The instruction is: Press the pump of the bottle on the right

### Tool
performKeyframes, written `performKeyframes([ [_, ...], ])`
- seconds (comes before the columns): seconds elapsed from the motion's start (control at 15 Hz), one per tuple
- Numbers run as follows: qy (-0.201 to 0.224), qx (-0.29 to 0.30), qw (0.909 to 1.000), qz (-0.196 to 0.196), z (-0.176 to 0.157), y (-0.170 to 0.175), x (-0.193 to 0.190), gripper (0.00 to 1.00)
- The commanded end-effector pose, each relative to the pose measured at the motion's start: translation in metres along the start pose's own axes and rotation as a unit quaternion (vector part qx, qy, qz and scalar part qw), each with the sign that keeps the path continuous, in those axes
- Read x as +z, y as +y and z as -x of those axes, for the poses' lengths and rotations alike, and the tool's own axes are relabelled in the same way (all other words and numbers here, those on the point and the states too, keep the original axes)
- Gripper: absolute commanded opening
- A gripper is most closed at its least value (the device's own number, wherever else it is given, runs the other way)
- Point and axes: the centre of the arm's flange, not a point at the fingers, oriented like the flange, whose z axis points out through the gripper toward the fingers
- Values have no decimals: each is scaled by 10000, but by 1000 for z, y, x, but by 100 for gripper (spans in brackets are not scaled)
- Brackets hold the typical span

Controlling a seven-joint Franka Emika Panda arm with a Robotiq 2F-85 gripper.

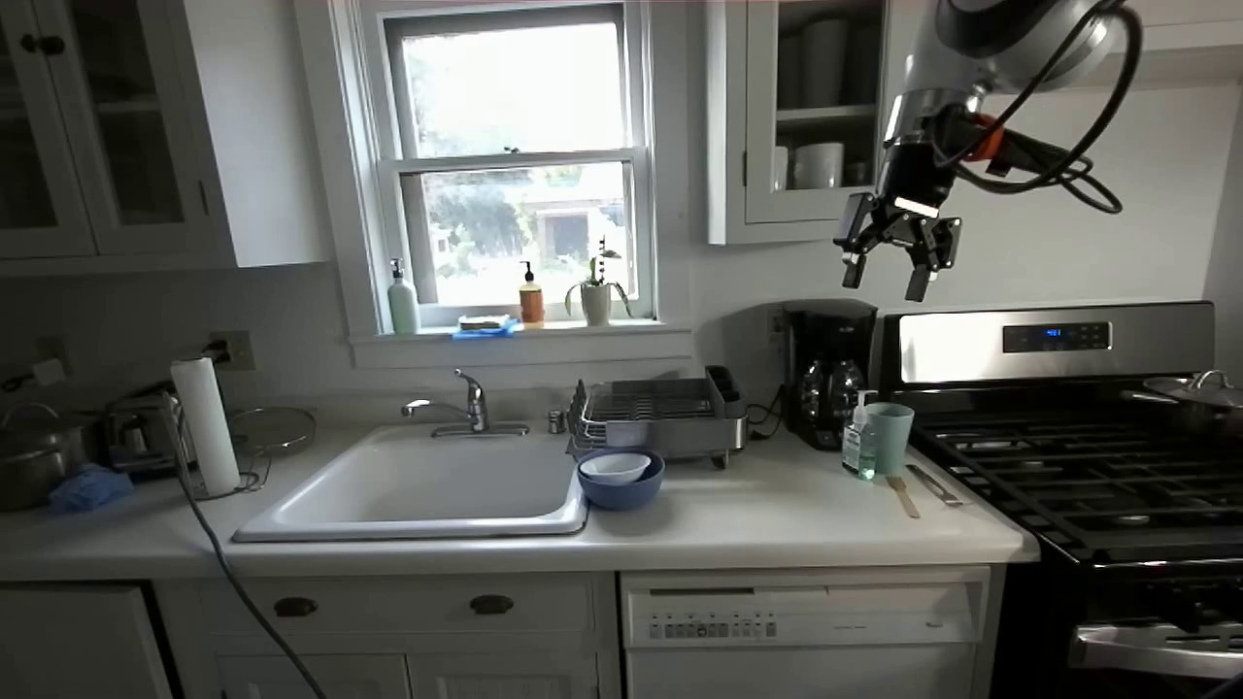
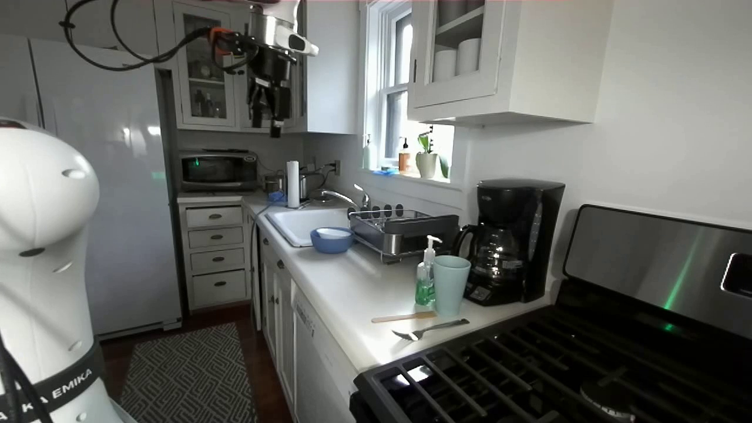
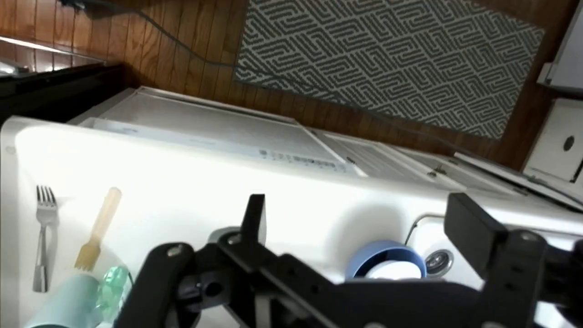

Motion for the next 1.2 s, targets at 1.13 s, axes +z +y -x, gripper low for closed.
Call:
performKeyframes([
  [1.13,171,163,9906,1347,-185,131,120,100],
])
